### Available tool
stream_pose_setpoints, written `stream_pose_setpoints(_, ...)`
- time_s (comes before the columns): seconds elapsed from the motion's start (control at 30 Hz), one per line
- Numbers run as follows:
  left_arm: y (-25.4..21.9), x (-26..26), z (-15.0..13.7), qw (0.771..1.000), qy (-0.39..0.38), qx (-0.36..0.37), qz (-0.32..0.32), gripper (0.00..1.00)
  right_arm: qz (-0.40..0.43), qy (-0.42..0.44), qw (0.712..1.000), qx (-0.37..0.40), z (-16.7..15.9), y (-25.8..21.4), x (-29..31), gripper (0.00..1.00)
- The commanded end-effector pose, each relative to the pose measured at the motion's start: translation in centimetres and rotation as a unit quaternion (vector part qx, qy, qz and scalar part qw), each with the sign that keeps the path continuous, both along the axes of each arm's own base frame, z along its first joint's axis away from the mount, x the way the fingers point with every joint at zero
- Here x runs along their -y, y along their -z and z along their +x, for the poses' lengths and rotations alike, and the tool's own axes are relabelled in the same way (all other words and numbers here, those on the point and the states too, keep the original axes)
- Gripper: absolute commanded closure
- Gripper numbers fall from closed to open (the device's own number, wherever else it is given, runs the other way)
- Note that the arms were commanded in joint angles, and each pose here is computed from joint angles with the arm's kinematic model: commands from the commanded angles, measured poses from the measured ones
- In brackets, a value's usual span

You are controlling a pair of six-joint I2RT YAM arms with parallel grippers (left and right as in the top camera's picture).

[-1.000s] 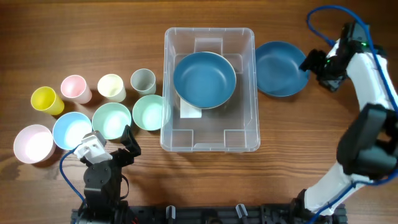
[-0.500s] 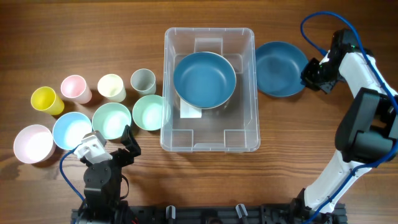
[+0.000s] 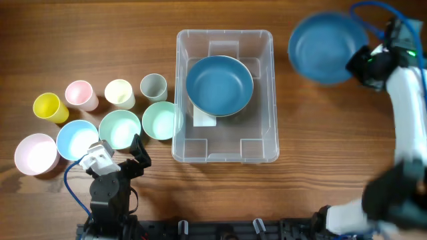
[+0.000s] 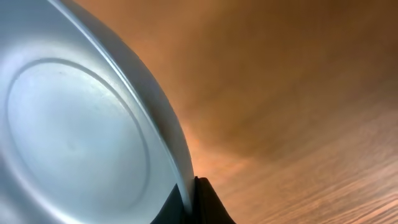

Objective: Pack container
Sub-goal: 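Stack the second teal plate into the bin and withdraw the right arm, then reach the left gripper to the pink bowl and grasp its rim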

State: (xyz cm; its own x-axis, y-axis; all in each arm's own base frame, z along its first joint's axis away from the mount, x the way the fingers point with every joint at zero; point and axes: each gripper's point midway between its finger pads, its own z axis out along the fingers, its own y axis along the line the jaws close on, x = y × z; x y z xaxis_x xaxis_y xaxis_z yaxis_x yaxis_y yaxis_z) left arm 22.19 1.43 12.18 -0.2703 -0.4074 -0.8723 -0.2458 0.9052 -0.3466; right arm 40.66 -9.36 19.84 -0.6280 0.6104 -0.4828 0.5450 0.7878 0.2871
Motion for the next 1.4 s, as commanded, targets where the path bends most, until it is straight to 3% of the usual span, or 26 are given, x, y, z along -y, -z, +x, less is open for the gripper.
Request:
stream_pose_setpoints(0.0,0.0,0.0,0.0,1.0,-0.001,0.002,-0.005,0.0,0.004,-0.087,0.991,0.098,-1.4,-7.7,-6.6,0.96)
stream_pose_setpoints(0.1,0.0,0.0,0.0,1.0,0.0,0.002,-0.005,0.0,0.013,-0.18,0.979,0.098,-2.1,-8.0,-14.1,0.96)
stream_pose_setpoints(0.23,0.0,0.0,0.0,1.0,-0.001,0.002,-0.005,0.0,0.024,-0.264,0.963,0.047,-1.0,-3.5,-21.5,0.96)
stream_pose_setpoints(0.37,0.0,0.0,0.0,1.0,-0.001,0.002,-0.005,0.0,0.021,-0.258,0.966,-0.016,1.2,3.3,-24.1,0.96)
stream_pose_setpoints(0.43,0.0,0.0,0.0,1.0,-0.001,0.002,-0.005,0.0,0.051,-0.311,0.949,-0.01,2.0,4.6,-26.3,0.95)
stream_pose_setpoints(0.5,0.0,0.0,0.0,1.0,0.0,0.002,-0.005,0.0,0.064,-0.35,0.934,0.008,2.2,4.1,-27.6,0.65)
stream_pose_setpoints(0.57,0.0,0.0,0.0,1.0,0.0,0.002,-0.005,0.0,0.056,-0.351,0.934,0.026,2.3,2.8,-27.4,0.57)
stream_pose_setpoints(0.67,0.0,0.0,0.0,1.0,0.0,0.002,-0.005,0.0,0.034,-0.324,0.943,0.067,2.7,-0.9,-25.3,0.43)
stream_pose_setpoints(0.83,0.0,0.0,0.0,1.0,-0.001,0.002,-0.005,0.0,-0.016,-0.226,0.967,0.113,2.7,-5.8,-17.4,0.3)
stream_pose_setpoints(0.93,0.0,0.0,0.0,1.0,-0.001,0.002,-0.005,0.0,-0.031,-0.13,0.987,0.093,1.8,-6.0,-9.6,0.18)
stream_pose_setpoints(1.03,0.0,0.0,0.0,1.0,0.0,0.002,-0.005,0.0,-0.012,0.031,0.998,0.048,-0.9,-4.2,1.6,0.05)
stream_pose_setpoints(1.13,0.0,0.0,0.0,1.0,-0.001,0.002,-0.005,0.0,-0.006,0.073,0.997,0.033,-2.4,-3.5,4.8,0.0)
stream_pose_setpoints(1.3,-1.0,0.2,0.3,1.0,0.002,0.023,-0.009,0.0,-0.004,0.093,0.995,0.024,-3.4,-3.3,6.2,0.01)
stream_pose_setpoints(1.37,-0.5,1.8,0.3,0.999,0.046,0.012,-0.024,0.0,-0.004,0.093,0.995,0.024,-3.4,-3.3,6.2,0.01)
